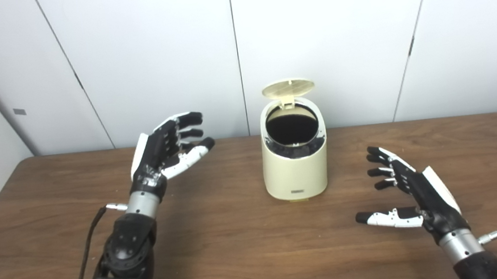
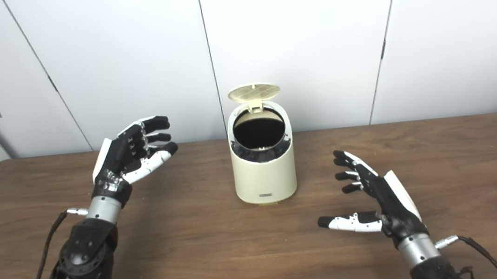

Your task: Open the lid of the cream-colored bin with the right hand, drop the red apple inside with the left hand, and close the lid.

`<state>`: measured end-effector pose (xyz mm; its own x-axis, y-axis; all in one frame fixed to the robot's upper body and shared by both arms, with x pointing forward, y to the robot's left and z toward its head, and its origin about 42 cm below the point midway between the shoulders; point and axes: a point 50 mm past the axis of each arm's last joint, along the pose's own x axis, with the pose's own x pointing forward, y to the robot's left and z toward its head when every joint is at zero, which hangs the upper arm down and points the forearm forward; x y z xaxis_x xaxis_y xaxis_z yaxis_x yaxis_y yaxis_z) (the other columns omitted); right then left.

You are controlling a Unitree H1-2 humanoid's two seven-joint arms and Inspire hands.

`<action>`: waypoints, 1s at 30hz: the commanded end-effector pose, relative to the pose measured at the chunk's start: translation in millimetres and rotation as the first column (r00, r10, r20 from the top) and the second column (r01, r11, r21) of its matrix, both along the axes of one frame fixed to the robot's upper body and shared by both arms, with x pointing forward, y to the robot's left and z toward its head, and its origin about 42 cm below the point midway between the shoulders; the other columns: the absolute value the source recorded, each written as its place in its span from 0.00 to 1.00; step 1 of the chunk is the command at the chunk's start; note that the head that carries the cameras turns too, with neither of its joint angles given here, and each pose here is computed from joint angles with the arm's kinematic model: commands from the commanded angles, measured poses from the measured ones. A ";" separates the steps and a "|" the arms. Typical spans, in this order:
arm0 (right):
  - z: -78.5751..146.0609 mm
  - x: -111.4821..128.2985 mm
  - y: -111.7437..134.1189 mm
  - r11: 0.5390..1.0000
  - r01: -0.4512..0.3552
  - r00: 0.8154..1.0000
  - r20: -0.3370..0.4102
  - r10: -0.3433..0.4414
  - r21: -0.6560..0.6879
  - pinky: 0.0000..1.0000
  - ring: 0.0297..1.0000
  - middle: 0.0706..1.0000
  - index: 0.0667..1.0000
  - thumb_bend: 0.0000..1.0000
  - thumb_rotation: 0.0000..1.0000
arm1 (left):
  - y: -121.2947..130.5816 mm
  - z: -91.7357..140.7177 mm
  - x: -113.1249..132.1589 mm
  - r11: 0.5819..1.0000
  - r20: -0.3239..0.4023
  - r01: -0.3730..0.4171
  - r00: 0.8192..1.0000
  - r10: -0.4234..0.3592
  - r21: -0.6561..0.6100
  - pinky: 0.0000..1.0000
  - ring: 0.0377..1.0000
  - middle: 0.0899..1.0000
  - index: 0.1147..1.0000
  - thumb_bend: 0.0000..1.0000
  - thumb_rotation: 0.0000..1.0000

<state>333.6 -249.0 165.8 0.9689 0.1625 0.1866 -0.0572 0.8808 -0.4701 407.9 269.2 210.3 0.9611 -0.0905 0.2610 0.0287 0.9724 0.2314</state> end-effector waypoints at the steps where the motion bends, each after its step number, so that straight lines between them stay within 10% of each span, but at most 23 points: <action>1: 23.0 10.5 -0.2 1.000 -0.017 0.995 0.097 0.016 0.011 0.65 0.77 0.87 0.88 0.72 0.21 | 2.6 24.0 0.8 0.998 0.103 0.002 0.995 -0.009 0.062 0.51 0.63 0.69 0.74 0.67 0.15; 13: 34.9 20.8 -9.9 1.000 -0.030 0.989 0.147 0.029 0.006 0.67 0.78 0.87 0.88 0.72 0.17 | 14.4 -23.4 -15.7 0.996 -0.062 0.048 0.997 -0.053 -0.069 0.48 0.62 0.70 0.74 0.64 0.10; 30: 117.8 80.5 5.6 0.979 -0.065 0.957 0.264 0.116 -0.193 0.72 0.81 0.87 0.86 0.78 0.37 | 3.7 -72.4 -35.8 0.998 -0.155 0.063 0.986 -0.066 -0.027 0.49 0.61 0.69 0.72 0.64 0.08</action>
